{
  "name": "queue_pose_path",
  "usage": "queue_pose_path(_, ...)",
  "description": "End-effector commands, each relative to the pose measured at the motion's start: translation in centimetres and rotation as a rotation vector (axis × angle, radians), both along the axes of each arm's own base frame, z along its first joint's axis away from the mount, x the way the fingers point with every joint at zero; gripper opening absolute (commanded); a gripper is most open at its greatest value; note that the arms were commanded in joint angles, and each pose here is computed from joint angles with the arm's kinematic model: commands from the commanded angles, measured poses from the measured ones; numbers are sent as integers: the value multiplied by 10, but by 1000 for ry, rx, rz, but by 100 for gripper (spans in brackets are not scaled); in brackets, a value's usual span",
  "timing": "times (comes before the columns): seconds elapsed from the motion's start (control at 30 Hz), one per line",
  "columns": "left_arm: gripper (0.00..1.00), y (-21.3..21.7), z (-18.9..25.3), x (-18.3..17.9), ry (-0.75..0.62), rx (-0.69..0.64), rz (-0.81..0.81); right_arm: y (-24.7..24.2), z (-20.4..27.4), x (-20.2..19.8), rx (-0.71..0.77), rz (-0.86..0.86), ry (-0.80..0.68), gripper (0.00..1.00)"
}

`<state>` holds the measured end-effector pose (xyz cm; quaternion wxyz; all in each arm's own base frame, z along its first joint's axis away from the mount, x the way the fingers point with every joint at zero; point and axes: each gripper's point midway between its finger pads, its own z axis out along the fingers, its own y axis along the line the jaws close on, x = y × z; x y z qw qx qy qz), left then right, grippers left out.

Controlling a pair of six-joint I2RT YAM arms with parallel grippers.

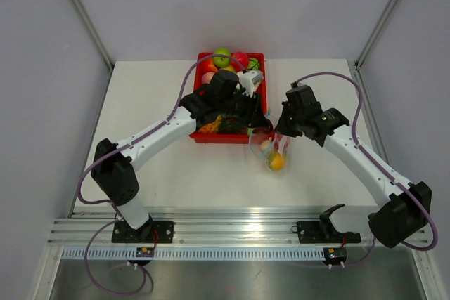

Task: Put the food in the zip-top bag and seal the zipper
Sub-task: Place the fake vegetable in the zipper food storage bag.

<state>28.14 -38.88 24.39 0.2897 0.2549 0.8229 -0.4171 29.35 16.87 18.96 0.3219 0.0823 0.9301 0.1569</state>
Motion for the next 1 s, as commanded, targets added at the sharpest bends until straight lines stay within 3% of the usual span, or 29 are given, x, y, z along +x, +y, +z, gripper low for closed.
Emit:
queue_pose_path(0.0,0,-20,7,-4,13,-60,-36,1,21,-2,42,-1,-59,0)
queue_pose_path(0.13,8,-29,-12,0,3,20,-9,-3,24,-8,43,-7,-62,0)
queue_pose_path(0.2,31,-32,-14,-2,6,19,-19,-5,27,-11,46,-11,-68,0)
queue_pose_path(0.27,62,-35,-16,-4,14,15,-37,-7,29,-13,47,-16,-73,0)
queue_pose_path(0.37,74,-35,-15,-8,13,16,-49,-9,27,-17,53,-23,-70,0)
queue_pose_path(0.53,76,-27,-11,-14,-12,46,-80,-16,21,-21,25,-36,-61,0)
queue_pose_path(0.7,67,2,8,-8,-131,118,-28,-23,19,-27,7,-47,-59,0)
queue_pose_path(0.83,60,32,9,10,-167,171,39,-27,18,-33,4,-56,-59,0)
queue_pose_path(0.97,59,64,-9,37,-123,201,127,-31,20,-38,4,-57,-69,0)
